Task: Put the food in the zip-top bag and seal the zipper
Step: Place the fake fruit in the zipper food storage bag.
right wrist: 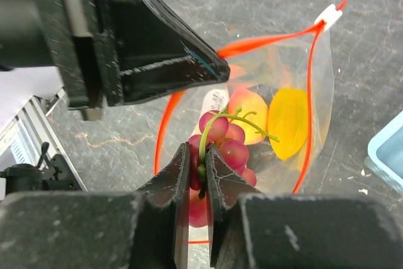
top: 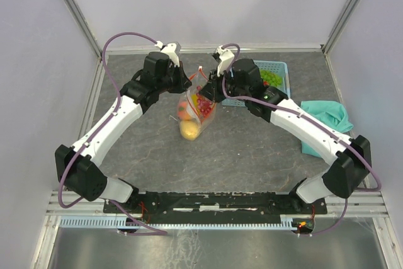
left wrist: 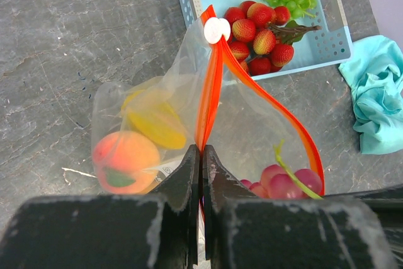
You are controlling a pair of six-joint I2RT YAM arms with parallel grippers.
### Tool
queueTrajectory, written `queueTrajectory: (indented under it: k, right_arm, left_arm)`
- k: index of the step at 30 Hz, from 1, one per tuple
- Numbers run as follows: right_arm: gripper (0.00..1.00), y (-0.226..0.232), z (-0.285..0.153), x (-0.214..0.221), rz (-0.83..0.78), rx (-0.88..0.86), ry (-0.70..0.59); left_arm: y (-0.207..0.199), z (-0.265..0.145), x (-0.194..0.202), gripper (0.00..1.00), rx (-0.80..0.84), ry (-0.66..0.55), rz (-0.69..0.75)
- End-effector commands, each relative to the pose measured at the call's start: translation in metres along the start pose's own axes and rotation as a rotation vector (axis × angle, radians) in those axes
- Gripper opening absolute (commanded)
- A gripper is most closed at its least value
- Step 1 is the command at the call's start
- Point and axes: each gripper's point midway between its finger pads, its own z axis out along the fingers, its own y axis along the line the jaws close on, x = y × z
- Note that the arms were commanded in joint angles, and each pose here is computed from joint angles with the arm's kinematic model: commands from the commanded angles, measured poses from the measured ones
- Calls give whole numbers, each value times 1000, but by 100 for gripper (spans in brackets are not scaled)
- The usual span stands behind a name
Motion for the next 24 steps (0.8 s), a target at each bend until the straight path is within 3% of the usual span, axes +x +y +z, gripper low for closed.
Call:
queueTrajectory:
  k: [1, 11, 19, 24]
  right_arm:
    - [5, -6, 5, 7, 9, 29, 10]
    - [13, -17, 10, 42, 72, 80, 158]
    - [24, -20, 7, 62, 90, 93, 248]
    - [43, -13, 5, 57, 85, 63, 249]
  left_arm:
    - [-13, -3, -22, 3, 53, -75, 36]
    - [-14, -2, -23, 3, 58, -78, 39]
    - [-14, -4, -25, 3, 58, -84, 49]
    - [-18, -7, -27, 3, 78, -94, 66]
